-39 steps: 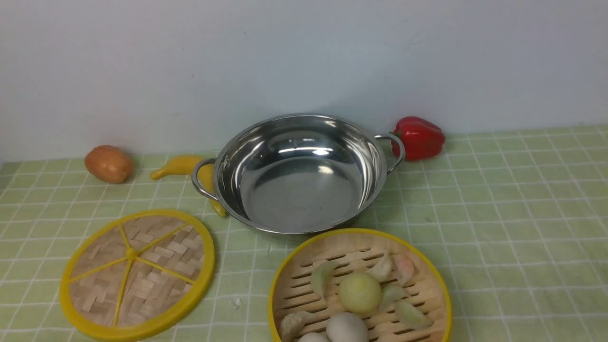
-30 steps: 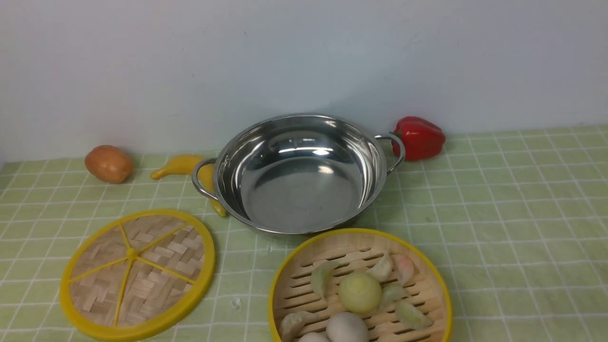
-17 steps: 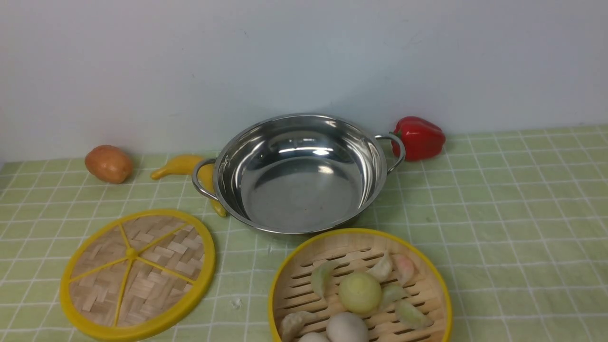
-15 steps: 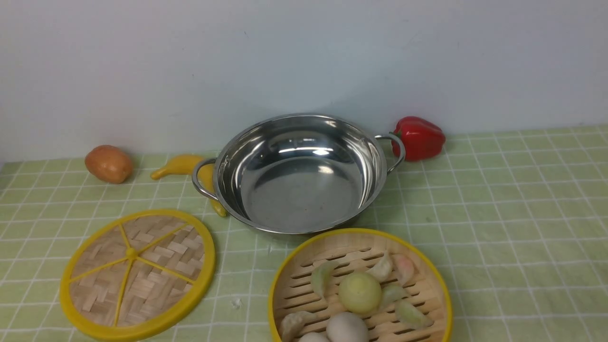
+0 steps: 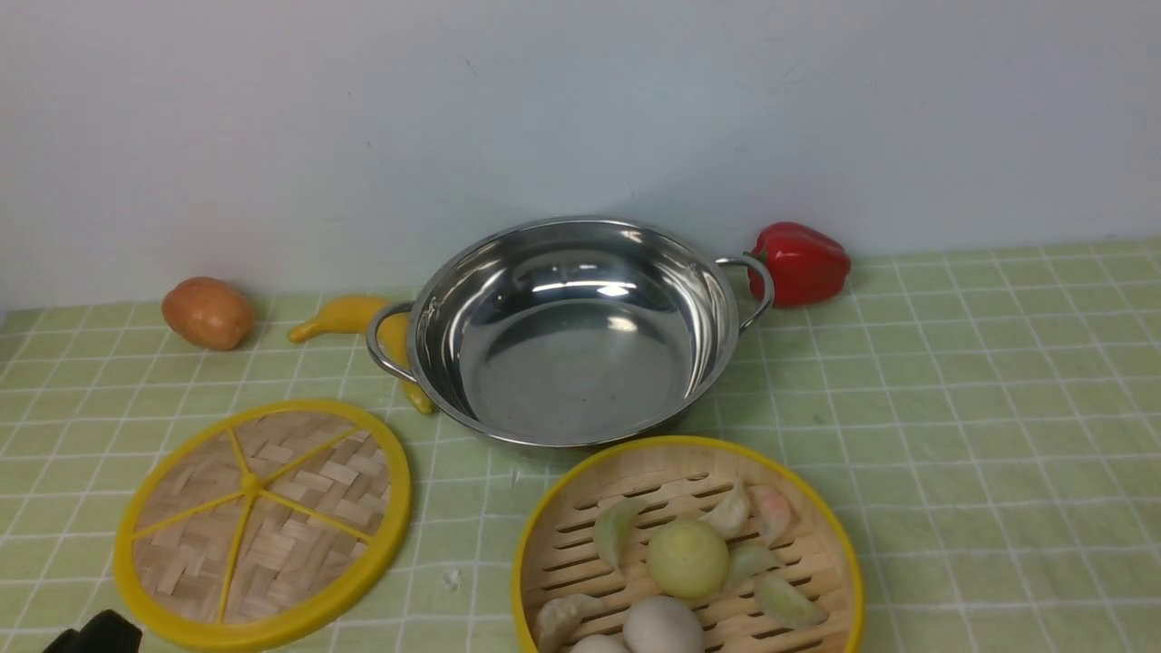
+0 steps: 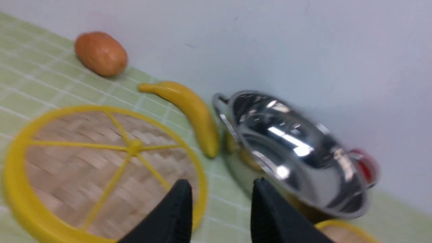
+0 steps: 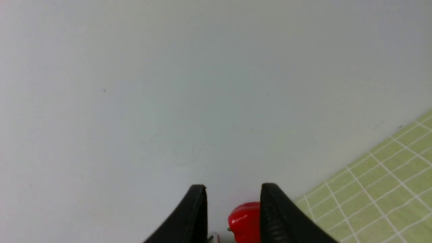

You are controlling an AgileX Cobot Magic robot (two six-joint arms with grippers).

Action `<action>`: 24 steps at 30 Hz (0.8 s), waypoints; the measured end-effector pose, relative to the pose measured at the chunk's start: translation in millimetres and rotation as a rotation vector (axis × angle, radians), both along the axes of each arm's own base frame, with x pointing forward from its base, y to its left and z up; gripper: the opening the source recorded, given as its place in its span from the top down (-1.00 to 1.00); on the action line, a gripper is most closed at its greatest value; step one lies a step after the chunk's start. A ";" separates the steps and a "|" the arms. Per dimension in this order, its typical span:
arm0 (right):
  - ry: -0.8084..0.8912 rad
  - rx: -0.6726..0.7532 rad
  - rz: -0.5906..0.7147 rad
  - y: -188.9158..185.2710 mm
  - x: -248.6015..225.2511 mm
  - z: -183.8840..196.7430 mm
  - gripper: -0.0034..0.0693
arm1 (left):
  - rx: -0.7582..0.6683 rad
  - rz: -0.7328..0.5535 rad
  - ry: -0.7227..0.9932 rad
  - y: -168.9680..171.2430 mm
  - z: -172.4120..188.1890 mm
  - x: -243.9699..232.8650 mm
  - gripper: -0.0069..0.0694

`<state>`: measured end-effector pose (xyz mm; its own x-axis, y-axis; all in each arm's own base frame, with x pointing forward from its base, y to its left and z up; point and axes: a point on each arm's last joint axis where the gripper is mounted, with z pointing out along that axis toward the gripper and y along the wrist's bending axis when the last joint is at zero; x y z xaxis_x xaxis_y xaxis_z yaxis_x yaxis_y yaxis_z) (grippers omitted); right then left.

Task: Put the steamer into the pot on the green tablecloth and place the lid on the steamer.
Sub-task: 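Reach for and grasp the rim of the bamboo steamer holding the buns with the right gripper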

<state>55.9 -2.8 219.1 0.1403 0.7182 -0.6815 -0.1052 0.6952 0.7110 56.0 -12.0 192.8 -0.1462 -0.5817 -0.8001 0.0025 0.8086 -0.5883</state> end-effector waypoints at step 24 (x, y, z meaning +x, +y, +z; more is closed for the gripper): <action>-0.409 -0.196 0.050 6.9 -23.4 168.6 0.25 | -0.136 0.019 -0.551 0.1 166.3 -38.1 0.18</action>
